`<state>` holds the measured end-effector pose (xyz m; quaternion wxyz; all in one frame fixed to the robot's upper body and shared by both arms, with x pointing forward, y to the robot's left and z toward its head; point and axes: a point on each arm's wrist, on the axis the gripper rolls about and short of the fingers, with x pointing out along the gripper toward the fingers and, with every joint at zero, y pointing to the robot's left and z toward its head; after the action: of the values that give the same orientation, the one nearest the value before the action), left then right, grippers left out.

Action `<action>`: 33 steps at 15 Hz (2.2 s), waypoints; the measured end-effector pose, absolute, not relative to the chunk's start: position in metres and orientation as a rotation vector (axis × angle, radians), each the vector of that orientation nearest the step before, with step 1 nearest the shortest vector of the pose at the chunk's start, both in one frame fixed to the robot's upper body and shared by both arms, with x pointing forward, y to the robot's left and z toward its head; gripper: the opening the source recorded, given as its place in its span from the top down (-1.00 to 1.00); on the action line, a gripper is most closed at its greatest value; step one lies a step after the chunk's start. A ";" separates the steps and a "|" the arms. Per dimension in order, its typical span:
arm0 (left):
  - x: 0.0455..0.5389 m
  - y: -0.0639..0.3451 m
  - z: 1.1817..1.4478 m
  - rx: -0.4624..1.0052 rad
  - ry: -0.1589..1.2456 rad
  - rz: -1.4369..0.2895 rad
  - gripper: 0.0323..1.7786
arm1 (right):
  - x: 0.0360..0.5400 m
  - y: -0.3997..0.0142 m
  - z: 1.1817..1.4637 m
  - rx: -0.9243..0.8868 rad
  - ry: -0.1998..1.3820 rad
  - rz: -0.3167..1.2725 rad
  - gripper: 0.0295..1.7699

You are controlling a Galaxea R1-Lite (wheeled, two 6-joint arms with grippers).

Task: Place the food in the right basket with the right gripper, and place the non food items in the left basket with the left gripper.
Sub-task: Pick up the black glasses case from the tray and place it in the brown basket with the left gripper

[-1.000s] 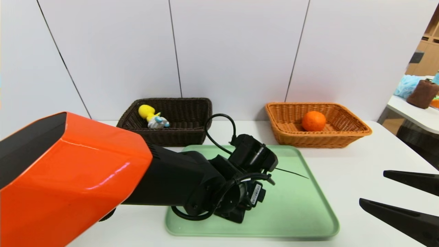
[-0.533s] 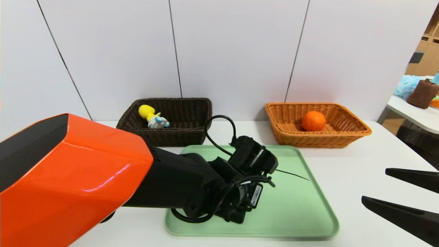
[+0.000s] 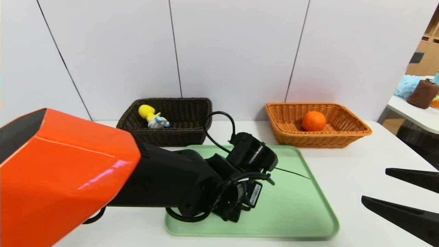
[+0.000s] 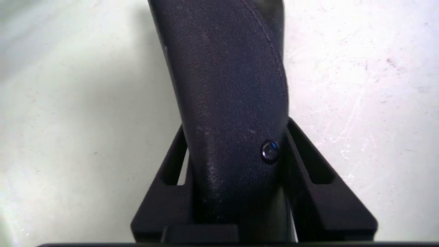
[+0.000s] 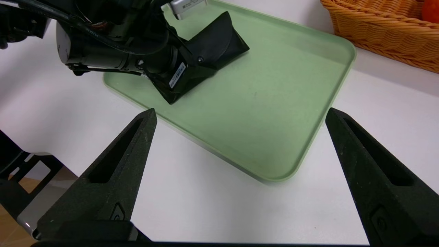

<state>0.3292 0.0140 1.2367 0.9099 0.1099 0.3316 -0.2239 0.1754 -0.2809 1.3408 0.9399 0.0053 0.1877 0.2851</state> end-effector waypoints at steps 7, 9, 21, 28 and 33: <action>0.309 0.011 1.254 0.218 0.648 -0.515 0.40 | 0.176 -0.280 1.341 0.011 0.384 0.583 -0.92; 0.305 0.012 1.257 0.218 0.644 -0.521 0.42 | 0.176 -0.280 1.340 0.010 0.387 0.583 -0.92; 0.269 0.092 1.374 0.446 0.326 -0.649 0.45 | 0.180 -0.278 1.339 0.007 0.400 0.581 -0.92; 0.294 0.179 1.397 0.712 0.267 -0.641 0.46 | 0.181 -0.278 1.340 0.004 0.399 0.576 -0.92; 0.307 0.214 1.413 0.845 0.220 -0.673 0.46 | 0.180 -0.278 1.340 0.006 0.394 0.573 -0.92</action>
<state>0.3073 0.2144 1.4133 0.8519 0.4013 0.1043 -0.3199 0.1800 -0.2782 1.3403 0.9401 0.0030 0.1930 0.2809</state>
